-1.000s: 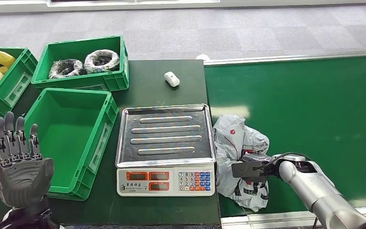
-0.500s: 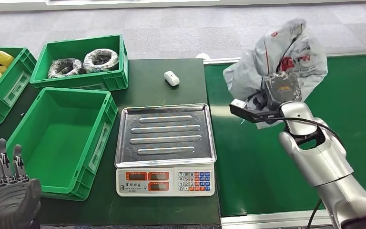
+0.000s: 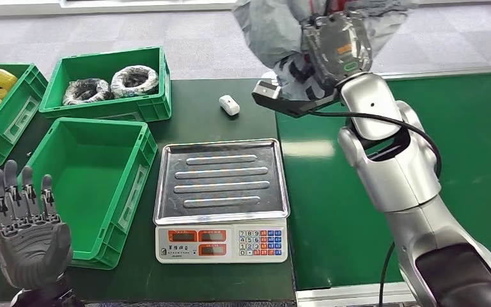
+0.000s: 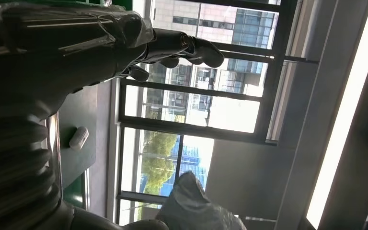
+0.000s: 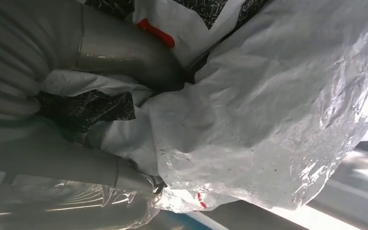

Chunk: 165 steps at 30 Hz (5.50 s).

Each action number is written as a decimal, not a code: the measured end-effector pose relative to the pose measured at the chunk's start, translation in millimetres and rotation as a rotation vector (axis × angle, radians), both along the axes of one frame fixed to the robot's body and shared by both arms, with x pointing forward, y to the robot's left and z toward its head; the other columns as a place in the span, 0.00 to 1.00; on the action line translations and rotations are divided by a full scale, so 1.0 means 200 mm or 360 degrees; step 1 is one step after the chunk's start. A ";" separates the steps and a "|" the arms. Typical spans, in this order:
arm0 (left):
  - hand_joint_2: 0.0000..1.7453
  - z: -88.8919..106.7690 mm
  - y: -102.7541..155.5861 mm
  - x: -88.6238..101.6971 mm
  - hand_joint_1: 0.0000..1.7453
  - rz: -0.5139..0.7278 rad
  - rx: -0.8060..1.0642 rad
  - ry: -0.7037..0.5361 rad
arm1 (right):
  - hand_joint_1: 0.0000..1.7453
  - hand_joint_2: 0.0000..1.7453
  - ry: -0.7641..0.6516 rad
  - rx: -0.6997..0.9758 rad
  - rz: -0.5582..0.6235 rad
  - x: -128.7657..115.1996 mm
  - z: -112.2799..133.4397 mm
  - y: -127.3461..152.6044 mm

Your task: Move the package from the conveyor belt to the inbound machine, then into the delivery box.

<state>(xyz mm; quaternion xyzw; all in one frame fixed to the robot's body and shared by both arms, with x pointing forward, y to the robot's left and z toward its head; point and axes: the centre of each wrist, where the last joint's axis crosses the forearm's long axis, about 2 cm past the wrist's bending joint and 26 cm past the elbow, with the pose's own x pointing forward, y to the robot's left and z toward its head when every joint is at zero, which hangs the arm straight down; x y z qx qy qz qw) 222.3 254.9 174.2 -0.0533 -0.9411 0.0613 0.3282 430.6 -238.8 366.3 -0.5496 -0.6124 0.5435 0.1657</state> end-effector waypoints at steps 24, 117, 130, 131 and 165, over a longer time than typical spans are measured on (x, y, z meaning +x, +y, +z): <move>1.00 -0.08 -0.11 0.12 0.00 -0.0212 0.0023 0.0085 | 1.00 1.00 0.0602 0.0054 0.0735 0.05 -0.20 0.69; 1.00 0.32 -0.72 1.13 0.63 0.0625 0.3557 -0.0277 | 0.00 1.00 -0.0324 0.0697 0.0359 -0.78 -0.53 0.15; 1.00 0.31 -0.71 1.13 0.93 0.0622 0.3580 -0.0291 | 0.00 1.00 -0.0334 0.0688 0.0368 -0.80 -0.53 0.16; 1.00 0.31 -0.71 1.13 0.93 0.0624 0.3578 -0.0292 | 0.00 1.00 -0.0334 0.0687 0.0368 -0.80 -0.53 0.16; 1.00 0.93 -0.36 1.32 1.00 0.1639 0.2901 -0.0122 | 0.00 1.00 -0.0290 0.0685 0.0353 -0.83 -0.55 0.20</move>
